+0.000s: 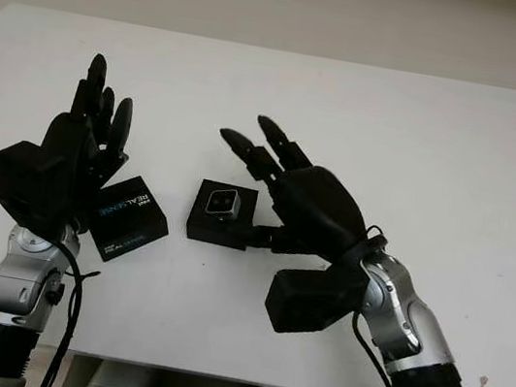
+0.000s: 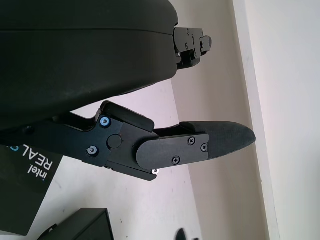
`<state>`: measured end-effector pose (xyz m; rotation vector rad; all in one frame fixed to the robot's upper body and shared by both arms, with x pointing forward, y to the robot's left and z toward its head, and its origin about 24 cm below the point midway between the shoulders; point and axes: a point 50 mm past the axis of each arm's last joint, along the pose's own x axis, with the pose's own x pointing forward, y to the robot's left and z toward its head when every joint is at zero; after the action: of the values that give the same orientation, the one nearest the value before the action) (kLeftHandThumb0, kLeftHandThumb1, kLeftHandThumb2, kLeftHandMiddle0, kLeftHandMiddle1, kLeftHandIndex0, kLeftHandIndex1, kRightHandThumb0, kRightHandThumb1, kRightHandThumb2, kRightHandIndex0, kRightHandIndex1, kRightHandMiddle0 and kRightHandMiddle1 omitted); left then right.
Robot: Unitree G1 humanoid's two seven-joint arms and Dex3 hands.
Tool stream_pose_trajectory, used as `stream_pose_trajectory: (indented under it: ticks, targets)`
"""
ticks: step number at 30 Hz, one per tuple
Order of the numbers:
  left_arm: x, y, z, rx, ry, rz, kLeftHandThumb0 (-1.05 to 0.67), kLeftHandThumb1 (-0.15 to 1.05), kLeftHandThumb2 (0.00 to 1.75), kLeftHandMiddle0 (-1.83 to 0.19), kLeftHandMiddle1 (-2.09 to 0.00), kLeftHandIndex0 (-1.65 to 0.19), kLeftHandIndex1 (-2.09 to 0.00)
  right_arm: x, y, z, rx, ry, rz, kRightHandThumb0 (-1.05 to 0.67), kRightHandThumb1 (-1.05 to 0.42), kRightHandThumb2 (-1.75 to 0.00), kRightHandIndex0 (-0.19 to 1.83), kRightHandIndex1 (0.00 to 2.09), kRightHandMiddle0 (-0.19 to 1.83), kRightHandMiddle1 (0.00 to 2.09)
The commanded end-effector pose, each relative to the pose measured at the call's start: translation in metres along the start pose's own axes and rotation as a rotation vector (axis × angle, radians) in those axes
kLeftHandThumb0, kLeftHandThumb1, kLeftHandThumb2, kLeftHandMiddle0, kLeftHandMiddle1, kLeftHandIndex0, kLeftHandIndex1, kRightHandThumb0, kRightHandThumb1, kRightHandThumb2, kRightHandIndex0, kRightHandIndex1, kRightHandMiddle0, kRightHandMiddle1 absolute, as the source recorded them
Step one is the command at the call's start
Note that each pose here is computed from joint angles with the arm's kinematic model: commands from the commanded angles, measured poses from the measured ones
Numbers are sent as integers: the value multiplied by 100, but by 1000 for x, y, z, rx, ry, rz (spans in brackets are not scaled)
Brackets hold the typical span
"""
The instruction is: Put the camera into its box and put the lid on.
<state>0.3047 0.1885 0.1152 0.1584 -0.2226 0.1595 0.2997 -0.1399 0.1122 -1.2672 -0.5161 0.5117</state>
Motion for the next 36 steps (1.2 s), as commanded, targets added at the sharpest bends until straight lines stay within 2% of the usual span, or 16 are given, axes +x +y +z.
stream_pose_trajectory:
  ticks: [1,12,20,27,36]
  targets:
    - [-1,1,4,2,-19,0,-75,105,53,8,-5,9,-5,-1,3,-3,-24,7,32,-88,-105,-45,-13,3,-7,11]
    - [-2,1,5,7,-23,-2,-75,105,53,9,-5,10,-5,-3,13,-6,-21,-1,108,-87,-105,-47,-10,6,0,10]
    - [-5,3,4,10,-17,0,-74,105,54,9,-5,10,-5,-5,17,-7,-70,14,220,-86,-105,-46,-7,7,6,10]
    - [-6,3,3,20,-12,4,-75,105,55,9,-5,10,-5,-7,18,-6,-77,14,255,-85,-105,-40,-3,7,9,9]
    - [-6,1,3,14,-16,4,-74,105,54,8,-5,10,-5,-10,20,-8,-95,29,289,-86,-105,-42,-2,6,9,7]
